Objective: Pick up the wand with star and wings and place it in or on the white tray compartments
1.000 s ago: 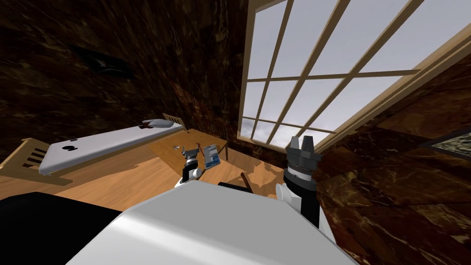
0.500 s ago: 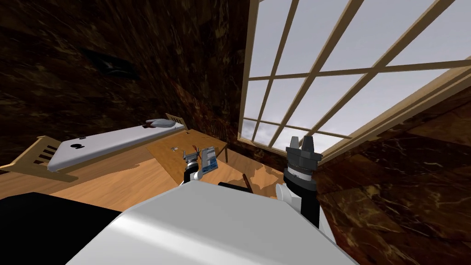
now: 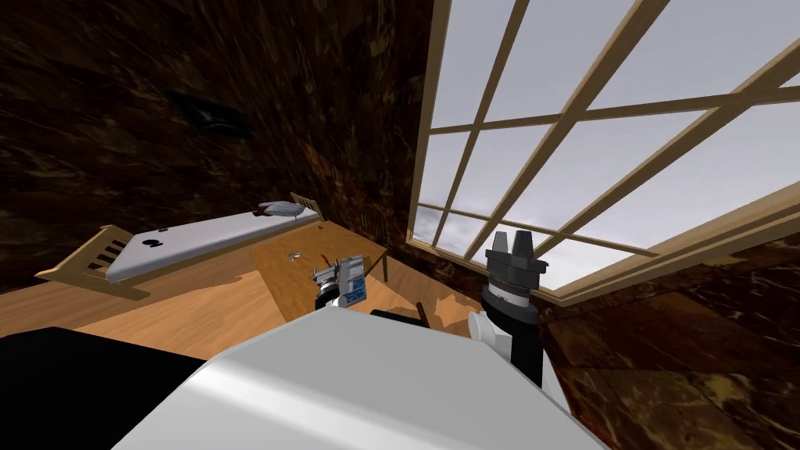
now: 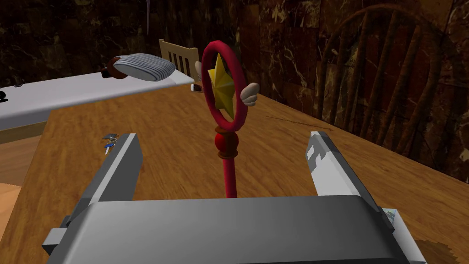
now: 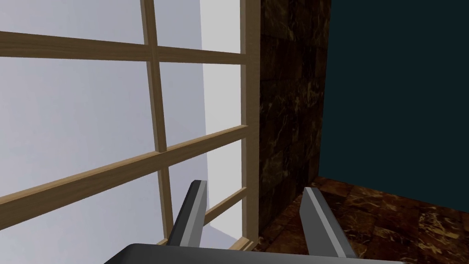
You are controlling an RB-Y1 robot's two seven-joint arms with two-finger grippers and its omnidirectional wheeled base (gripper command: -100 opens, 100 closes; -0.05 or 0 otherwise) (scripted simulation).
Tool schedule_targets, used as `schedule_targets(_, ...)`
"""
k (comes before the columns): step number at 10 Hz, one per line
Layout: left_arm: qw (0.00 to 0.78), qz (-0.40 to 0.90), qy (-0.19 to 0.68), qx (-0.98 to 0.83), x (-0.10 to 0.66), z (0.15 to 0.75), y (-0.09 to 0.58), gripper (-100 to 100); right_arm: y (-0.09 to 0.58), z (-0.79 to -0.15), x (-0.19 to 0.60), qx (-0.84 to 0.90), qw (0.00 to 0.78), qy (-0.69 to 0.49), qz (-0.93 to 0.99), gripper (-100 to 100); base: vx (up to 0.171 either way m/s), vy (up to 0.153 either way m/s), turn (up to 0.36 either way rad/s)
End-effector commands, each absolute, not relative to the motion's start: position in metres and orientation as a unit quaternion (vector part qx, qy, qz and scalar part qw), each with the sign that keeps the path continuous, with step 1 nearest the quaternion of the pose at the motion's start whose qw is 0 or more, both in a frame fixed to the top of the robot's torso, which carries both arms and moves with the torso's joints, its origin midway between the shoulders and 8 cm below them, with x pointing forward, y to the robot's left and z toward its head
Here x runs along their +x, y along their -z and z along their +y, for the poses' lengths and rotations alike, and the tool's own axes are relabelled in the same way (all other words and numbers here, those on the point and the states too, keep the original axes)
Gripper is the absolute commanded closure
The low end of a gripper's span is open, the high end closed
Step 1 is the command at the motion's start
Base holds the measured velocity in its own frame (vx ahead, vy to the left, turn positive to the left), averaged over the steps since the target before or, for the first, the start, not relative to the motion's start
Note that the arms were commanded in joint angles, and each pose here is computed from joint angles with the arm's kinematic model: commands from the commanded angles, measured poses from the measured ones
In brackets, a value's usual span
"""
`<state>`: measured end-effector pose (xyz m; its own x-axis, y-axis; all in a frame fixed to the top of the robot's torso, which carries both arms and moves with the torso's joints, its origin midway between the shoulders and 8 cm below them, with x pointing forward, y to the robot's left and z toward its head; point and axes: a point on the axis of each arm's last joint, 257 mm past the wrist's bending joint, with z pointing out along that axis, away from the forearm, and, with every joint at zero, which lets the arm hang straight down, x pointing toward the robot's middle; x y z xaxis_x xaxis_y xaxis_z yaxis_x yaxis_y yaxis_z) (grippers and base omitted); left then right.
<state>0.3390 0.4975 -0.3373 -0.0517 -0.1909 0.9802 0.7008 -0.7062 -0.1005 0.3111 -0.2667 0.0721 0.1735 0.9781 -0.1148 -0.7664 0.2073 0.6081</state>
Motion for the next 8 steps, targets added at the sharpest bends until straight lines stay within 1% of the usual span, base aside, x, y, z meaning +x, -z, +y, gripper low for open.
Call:
schedule_targets(1,0.321,-0.213,0.692,-0.611,0.334,0.499,0.343,-100,-0.072,-0.267,0.311,0.213,0.736,-0.593,0.249,0,0.060,-0.012,-0.007)
schedule_targets(6,0.309,-0.256,0.666,-0.629,0.312,0.491,0.381,-100,-0.072,-0.267,0.311,0.212,0.736,-0.593,0.249,0,0.066,0.009,0.064)
schedule_targets(8,0.302,-0.280,0.652,-0.637,0.301,0.481,0.401,-100,-0.072,-0.267,0.311,0.213,0.736,-0.593,0.249,0,0.093,0.016,0.091)
